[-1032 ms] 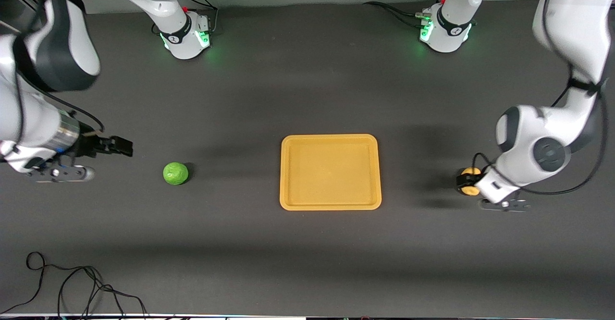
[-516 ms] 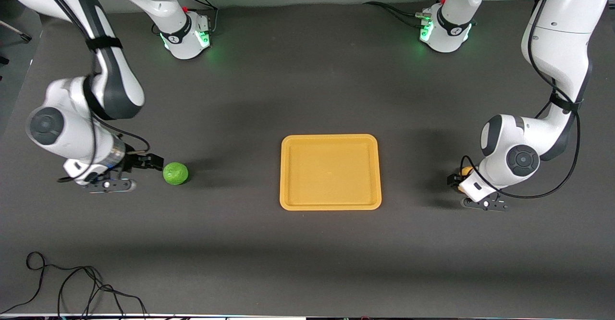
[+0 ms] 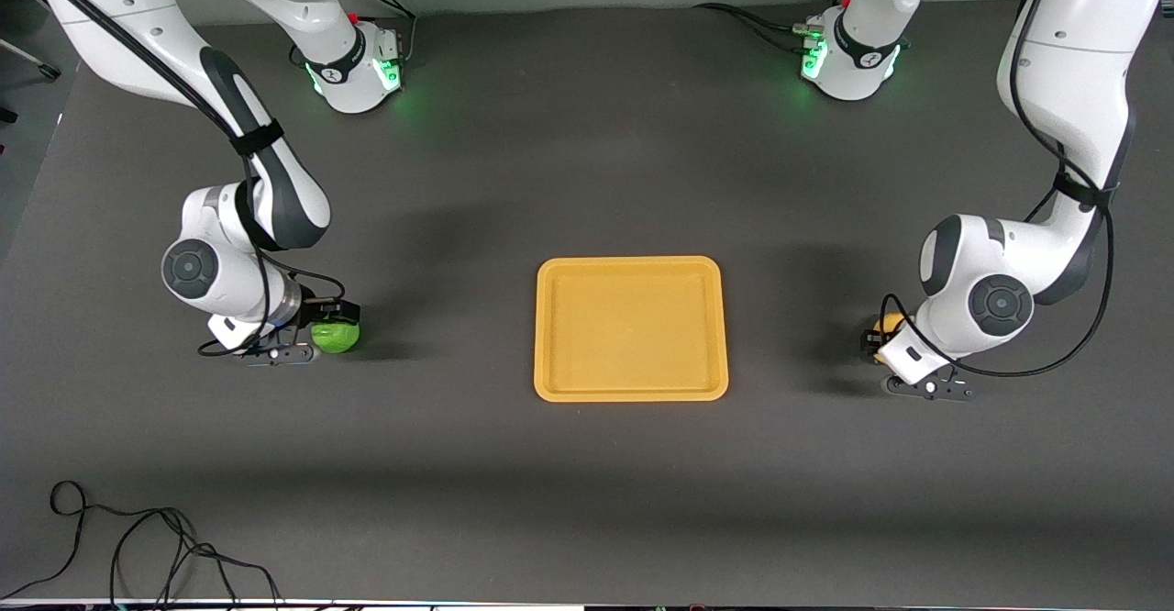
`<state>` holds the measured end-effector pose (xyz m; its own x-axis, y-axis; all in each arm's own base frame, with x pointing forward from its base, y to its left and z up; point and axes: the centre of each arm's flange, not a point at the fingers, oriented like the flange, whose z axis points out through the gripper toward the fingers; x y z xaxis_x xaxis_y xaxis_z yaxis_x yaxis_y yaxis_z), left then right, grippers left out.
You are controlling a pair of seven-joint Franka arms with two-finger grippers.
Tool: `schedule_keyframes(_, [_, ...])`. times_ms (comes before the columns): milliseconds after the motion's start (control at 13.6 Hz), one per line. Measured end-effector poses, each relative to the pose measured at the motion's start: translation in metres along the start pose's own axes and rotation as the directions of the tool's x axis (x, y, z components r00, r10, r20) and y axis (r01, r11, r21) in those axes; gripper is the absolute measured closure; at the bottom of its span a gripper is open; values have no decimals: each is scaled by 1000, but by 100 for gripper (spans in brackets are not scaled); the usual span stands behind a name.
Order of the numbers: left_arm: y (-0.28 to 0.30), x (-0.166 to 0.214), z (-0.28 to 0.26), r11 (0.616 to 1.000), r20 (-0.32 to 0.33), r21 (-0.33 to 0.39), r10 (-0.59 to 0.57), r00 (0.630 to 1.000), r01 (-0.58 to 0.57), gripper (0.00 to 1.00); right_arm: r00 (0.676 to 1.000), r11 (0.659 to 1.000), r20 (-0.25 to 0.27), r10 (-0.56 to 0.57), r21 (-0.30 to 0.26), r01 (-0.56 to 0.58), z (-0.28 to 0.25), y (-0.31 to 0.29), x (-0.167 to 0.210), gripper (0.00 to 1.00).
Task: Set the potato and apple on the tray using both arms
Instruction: 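Reach the right gripper to the green apple while the left gripper reaches the potato, then grasp the apple with the right gripper while the left gripper carries the potato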
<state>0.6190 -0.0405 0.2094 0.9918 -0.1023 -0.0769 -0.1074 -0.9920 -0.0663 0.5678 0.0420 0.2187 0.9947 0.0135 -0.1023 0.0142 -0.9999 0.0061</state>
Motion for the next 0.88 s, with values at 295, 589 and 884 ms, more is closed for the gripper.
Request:
schedule_keyframes(295, [80, 6, -63, 991, -26, 10, -136, 990, 136, 37, 1000, 1000, -18, 18, 6, -17, 16, 4, 4, 0])
schedule_keyframes(589, [203, 2, -106, 970, -78, -27, -243, 967, 242, 37, 998, 999, -34, 50, 12, -50, 29, 5, 8, 22])
schedule_keyframes(884, [273, -3, -94, 957, -38, -81, -282, 959, 279, 37, 999, 999, -7, 47, -4, -47, -18, 3, 20, 23])
